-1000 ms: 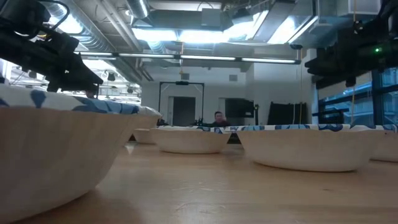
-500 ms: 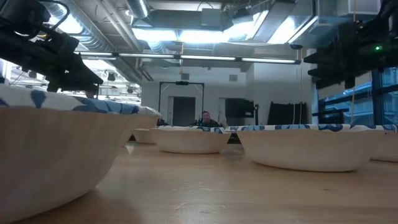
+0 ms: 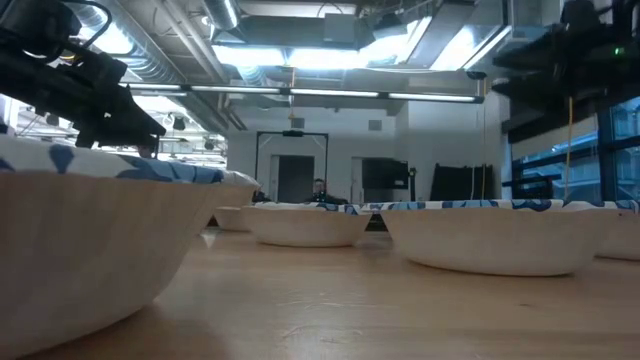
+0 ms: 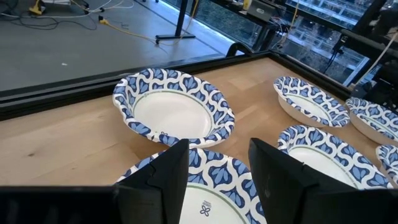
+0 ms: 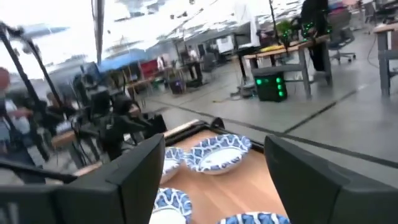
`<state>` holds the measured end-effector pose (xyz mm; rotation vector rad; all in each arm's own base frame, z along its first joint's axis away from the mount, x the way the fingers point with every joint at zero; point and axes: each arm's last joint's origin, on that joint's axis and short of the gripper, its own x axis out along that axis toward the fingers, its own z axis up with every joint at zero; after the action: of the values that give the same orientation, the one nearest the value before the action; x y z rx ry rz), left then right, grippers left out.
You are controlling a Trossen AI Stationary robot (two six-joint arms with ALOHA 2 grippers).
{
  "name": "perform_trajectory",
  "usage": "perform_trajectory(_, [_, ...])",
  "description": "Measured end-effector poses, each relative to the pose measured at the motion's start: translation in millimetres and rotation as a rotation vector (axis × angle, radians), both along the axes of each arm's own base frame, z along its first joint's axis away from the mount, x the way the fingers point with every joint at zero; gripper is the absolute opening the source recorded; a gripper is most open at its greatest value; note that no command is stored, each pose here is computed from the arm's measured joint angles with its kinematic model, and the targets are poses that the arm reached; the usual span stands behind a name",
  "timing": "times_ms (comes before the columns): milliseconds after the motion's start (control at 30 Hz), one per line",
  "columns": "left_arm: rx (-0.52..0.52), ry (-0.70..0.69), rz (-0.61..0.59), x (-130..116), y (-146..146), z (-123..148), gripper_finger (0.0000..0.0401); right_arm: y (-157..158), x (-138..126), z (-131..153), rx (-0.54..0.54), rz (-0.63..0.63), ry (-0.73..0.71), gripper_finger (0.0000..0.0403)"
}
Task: Nest bowls inside each other
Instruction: Stack the white bowl on top of the other white bowl
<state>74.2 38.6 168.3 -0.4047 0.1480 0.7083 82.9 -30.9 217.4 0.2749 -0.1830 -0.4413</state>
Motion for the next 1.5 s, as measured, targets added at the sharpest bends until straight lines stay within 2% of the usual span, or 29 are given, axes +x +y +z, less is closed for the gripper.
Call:
perform_trajectory(100, [0.001,-0.003,0.0,0,0,0,0.0161,0,0,17,-0.014,0.012,0.101,0.0277])
perform_trajectory(233, [0.003,-0.008,0.0,0,0,1,0.0161,-2,7,37,0.023,0.024,0.326,0.0277])
perform_trajectory(400, [0.003,-0.007,0.001,0,0,1,0.0161,-8,31,59,0.046,0.066,0.566,0.0277])
perform_trajectory(533, [0.004,-0.007,0.002,0,0,1,0.0161,-16,55,64,0.073,0.091,0.728,0.0277])
perform_trajectory(733, [0.014,0.0,0.045,-1,1,1,0.0161,-23,87,45,0.216,0.195,0.869,0.0277])
perform_trajectory(900, [0.017,0.001,0.057,-1,1,1,0.0161,-20,106,18,0.271,0.273,1.004,0.0277])
perform_trajectory(1133, [0.017,0.002,0.057,-1,1,1,0.0161,-6,127,-11,0.22,0.38,1.171,0.0277])
perform_trajectory(1300, [0.017,0.002,0.058,-1,1,1,0.0161,1,140,-27,0.131,0.382,1.252,0.0277])
perform_trajectory(1500, [0.018,0.002,0.058,-1,1,1,0.0161,7,151,-45,0.116,0.417,1.314,0.0277])
